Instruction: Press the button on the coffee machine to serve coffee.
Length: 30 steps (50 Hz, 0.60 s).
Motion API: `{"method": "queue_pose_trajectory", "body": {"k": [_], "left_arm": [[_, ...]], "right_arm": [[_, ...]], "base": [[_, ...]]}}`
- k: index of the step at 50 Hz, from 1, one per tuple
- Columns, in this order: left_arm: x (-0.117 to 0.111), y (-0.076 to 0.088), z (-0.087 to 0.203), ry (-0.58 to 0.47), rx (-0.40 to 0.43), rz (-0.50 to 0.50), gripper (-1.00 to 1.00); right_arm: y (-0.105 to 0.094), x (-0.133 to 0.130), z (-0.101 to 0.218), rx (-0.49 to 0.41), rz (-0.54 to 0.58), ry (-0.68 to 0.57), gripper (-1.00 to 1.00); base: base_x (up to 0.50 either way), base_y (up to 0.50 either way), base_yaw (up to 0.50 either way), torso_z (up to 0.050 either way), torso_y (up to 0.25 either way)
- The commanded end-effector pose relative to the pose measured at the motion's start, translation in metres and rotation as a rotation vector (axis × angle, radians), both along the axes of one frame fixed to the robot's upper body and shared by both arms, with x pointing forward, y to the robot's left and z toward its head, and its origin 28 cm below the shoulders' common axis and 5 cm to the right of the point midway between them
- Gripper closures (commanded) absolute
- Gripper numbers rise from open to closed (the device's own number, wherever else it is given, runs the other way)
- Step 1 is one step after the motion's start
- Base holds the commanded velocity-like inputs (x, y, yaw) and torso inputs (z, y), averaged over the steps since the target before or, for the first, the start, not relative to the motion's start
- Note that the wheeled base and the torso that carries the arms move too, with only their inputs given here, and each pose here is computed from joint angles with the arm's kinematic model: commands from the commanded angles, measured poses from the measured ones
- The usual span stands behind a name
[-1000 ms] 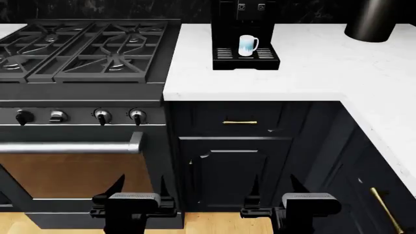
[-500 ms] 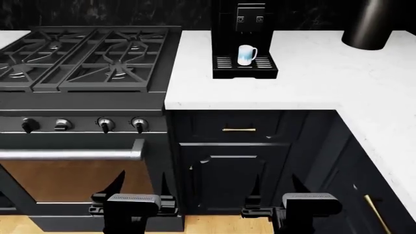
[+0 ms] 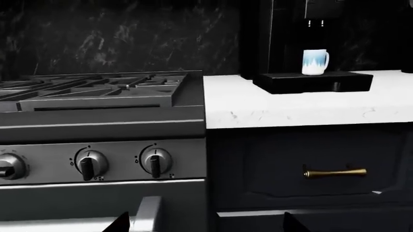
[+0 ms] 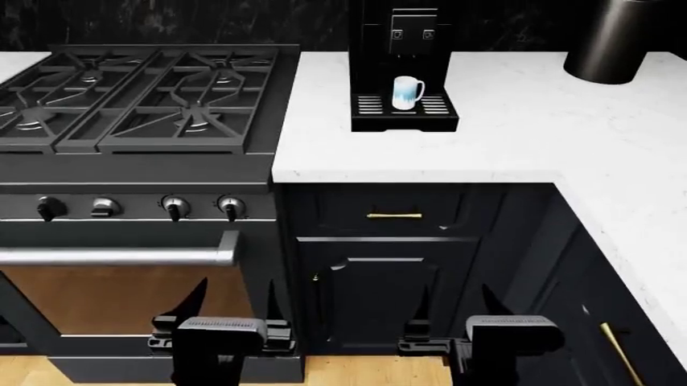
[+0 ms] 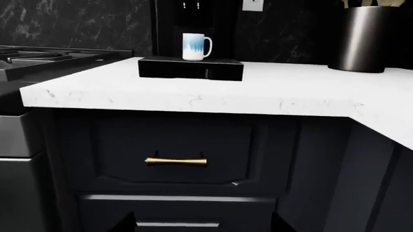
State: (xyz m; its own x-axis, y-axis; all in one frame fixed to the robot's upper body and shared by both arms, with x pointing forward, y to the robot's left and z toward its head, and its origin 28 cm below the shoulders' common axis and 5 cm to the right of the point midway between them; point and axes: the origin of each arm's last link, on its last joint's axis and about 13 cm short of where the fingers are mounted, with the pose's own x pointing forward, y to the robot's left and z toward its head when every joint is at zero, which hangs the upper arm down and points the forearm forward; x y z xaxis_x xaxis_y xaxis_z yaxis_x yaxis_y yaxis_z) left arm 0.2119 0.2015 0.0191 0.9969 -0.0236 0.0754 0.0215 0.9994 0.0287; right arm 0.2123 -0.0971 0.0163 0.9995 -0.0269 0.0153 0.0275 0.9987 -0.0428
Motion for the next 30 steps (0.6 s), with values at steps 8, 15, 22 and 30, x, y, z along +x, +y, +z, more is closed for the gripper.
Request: {"method": "queue_pose_trajectory", "body": {"k": [8,15,22,30], "left_arm": [[-0.002,0.001,0.001,0.014,0.009,0.021,-1.00],[-0.001,-0.001,0.001,0.011,0.021,0.024,-1.00],[-0.001,-0.001,0.005,0.044,-0.003,0.031,-1.00],[-0.005,-0.011,0.051,0.026,0.054,-0.006,-1.00]], "right_arm": [[0.000,-0.002,-0.002,-0.011,-0.004,0.012,-1.00],[-0.001,-0.002,0.000,-0.009,-0.012,0.007,-1.00],[-0.001,-0.003,0.007,-0.017,-0.011,-0.013,-1.00],[-0.005,-0.002,0.056,-0.049,-0.030,-0.085,-1.00]], "base": [[0.00,0.00,0.00,0.000,0.000],[0.00,0.00,0.00,0.000,0.000],[0.00,0.00,0.00,0.000,0.000],[0.00,0.00,0.00,0.000,0.000]]}}
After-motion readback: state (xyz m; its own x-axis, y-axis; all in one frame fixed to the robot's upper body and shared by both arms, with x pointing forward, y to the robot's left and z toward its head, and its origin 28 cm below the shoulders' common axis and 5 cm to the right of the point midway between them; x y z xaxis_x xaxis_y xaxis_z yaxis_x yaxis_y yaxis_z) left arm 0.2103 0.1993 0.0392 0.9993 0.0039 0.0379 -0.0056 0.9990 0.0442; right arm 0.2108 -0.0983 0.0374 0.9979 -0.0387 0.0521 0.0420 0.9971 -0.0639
